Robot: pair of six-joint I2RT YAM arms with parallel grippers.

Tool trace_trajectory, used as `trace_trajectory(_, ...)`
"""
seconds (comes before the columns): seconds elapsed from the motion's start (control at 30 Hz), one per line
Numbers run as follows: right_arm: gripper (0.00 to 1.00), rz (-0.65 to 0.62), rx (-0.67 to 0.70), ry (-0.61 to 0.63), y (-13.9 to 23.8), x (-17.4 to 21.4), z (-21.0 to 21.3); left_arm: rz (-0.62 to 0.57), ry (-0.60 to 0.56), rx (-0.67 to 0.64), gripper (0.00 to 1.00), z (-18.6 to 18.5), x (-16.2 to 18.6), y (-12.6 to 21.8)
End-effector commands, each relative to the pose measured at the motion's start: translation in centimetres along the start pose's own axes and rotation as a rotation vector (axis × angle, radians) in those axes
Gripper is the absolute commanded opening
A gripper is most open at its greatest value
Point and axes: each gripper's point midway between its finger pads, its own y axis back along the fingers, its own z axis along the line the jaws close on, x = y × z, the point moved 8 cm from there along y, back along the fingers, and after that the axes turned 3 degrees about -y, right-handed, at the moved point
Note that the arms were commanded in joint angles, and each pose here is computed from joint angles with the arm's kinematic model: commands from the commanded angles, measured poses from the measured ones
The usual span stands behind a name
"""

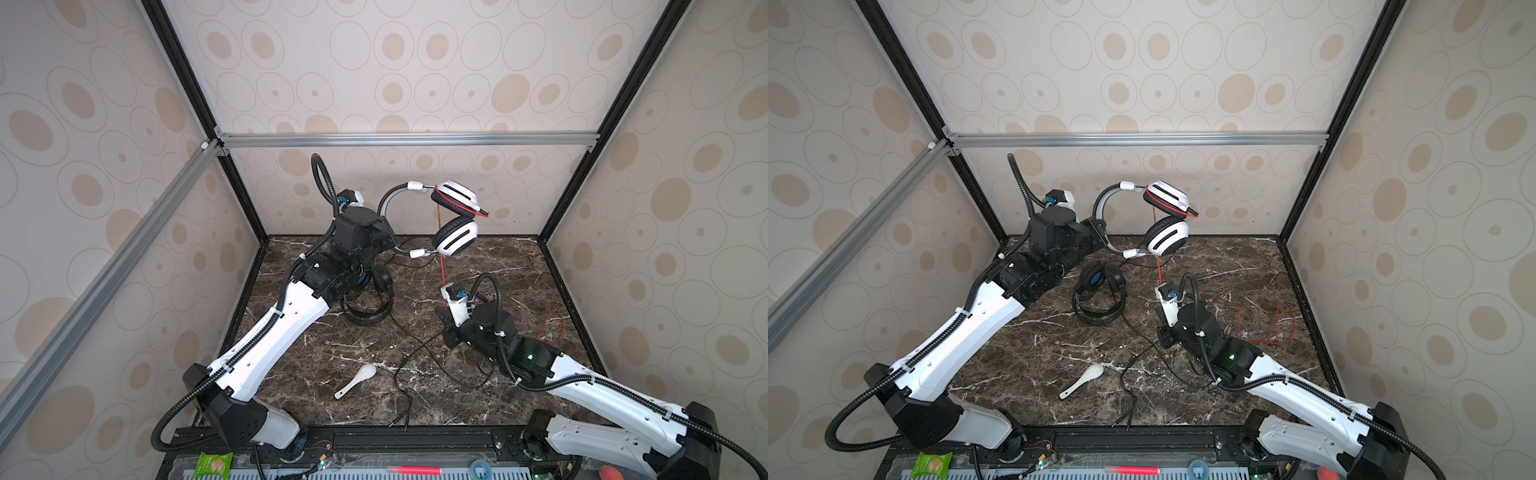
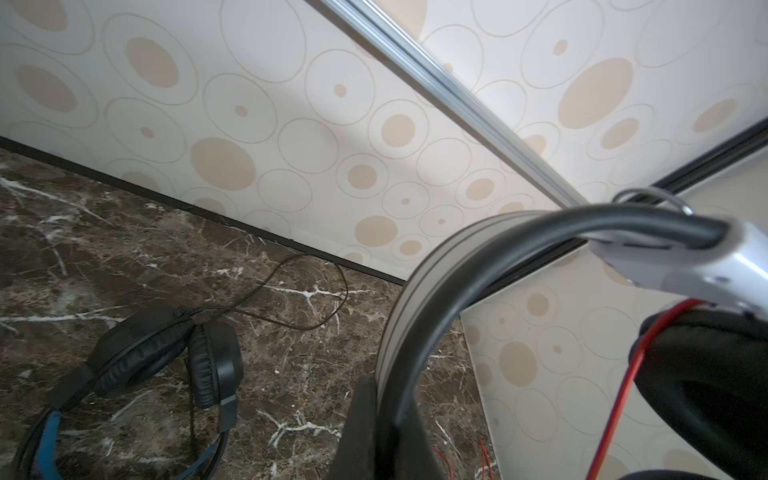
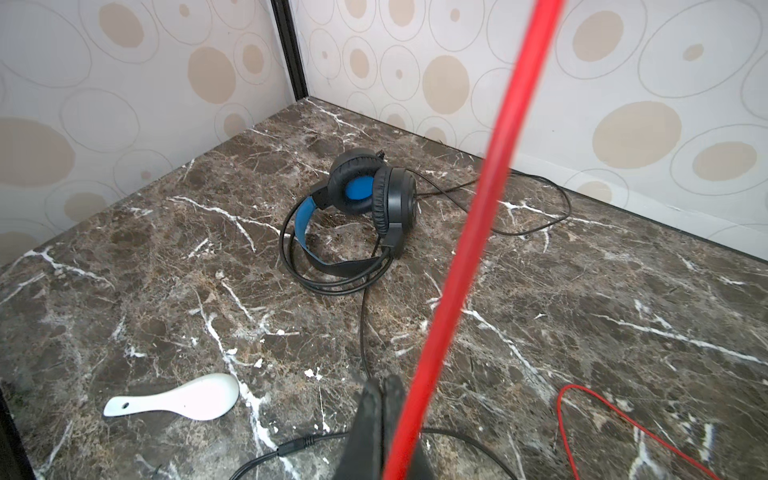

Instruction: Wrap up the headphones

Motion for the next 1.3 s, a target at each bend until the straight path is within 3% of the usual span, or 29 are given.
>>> trace_trajectory(0.0,0.03,0.045,0.044,0.038,0.3,-0.1,0.0,-0.181,0.093,-0.036,0.0,-0.1,-2.8,0.5)
trace_trajectory(0.23,0.03,0.098,0.037,0.101,0.6,-0.6,0.2,-0.171,-0.069,-0.183,0.0,1.2,0.5,-1.5)
trace_trajectory(0.57,0.03,0.221,0.044,0.285,1.4,-2.5,0.3,-0.144,-0.471,-0.364,0.0,1.0,5.7,-1.4)
trace_trajectory(0.83,0.05,0.284,0.056,0.448,1.9,-3.1,0.0,0.001,-0.753,-0.275,0.0,0.3,9.6,-0.6)
trace_trajectory(1.27,0.12,0.303,0.174,0.595,1.9,-4.8,-1.1,0.187,-0.955,-0.103,0.0,1.4,12.0,0.7)
